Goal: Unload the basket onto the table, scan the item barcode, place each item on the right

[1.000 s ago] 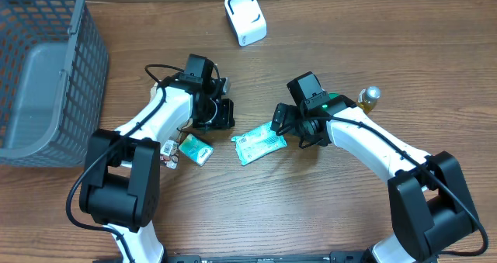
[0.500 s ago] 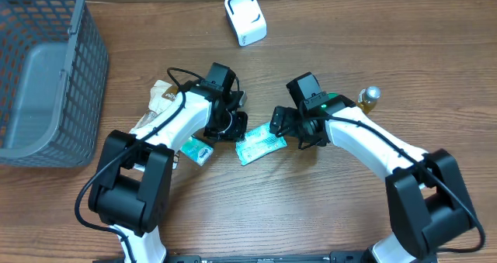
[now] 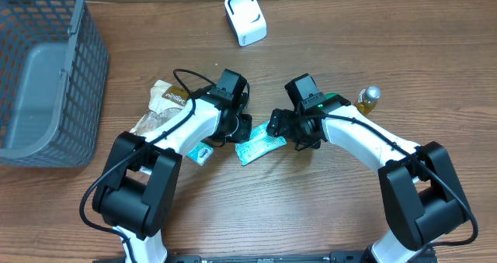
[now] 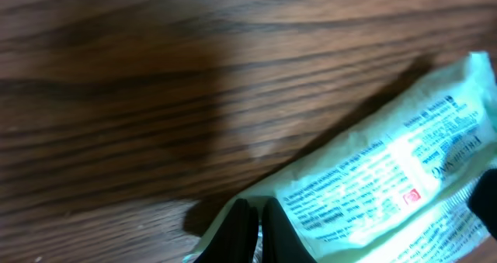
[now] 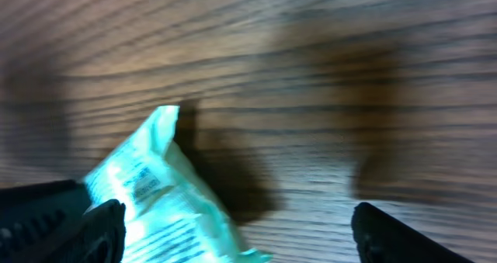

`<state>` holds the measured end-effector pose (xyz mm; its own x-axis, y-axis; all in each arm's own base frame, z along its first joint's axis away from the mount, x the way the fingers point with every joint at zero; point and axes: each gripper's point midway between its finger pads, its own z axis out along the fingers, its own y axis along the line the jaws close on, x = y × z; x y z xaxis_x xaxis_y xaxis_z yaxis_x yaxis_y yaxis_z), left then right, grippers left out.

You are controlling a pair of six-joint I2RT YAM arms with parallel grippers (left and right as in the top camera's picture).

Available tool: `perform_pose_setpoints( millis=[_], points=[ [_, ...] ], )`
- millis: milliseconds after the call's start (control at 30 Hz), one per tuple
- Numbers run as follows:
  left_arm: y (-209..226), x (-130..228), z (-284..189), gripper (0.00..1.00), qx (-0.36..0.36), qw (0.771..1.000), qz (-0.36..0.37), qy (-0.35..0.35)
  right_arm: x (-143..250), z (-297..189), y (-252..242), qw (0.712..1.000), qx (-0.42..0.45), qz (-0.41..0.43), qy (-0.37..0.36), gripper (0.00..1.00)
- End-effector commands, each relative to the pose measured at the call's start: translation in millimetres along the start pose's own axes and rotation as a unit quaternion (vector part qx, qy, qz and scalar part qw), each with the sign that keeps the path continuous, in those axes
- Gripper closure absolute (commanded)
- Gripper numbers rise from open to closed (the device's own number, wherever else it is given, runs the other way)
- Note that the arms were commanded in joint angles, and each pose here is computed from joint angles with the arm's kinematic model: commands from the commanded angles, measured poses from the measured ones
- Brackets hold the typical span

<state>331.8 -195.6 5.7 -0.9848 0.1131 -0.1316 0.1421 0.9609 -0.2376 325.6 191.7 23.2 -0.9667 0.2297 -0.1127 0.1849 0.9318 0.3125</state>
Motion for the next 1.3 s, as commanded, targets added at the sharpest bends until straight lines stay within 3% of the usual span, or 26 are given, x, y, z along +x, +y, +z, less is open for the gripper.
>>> perform_pose_setpoints(
  millis=[0, 367, 667, 1000, 1267],
  points=[
    [26, 13, 7, 0.96, -0.066, 0.997, -0.03, 0.004, 8, 4, 5, 0.999, -0.025, 0.022, 0.019, 0.14],
    [30, 14, 8, 0.96, -0.074, 0.997, -0.031, 0.005, 9, 13, 16, 0.994, -0.072, 0.076, 0.017, 0.42],
    [30, 14, 8, 0.96, -0.074, 0.997, -0.031, 0.004, 9, 23, 28, 0.989, -0.133, 0.069, 0.002, 0.46],
    [31, 14, 8, 0.96, -0.075, 0.997, -0.03, 0.003, 8, 24, 35, 0.986, -0.157, 0.057, -0.006, 0.68],
    [32, 14, 8, 0.96, -0.078, 0.997, -0.026, 0.002, 14, 17, 53, 0.979, -0.206, 0.004, 0.008, 0.68]
  ],
)
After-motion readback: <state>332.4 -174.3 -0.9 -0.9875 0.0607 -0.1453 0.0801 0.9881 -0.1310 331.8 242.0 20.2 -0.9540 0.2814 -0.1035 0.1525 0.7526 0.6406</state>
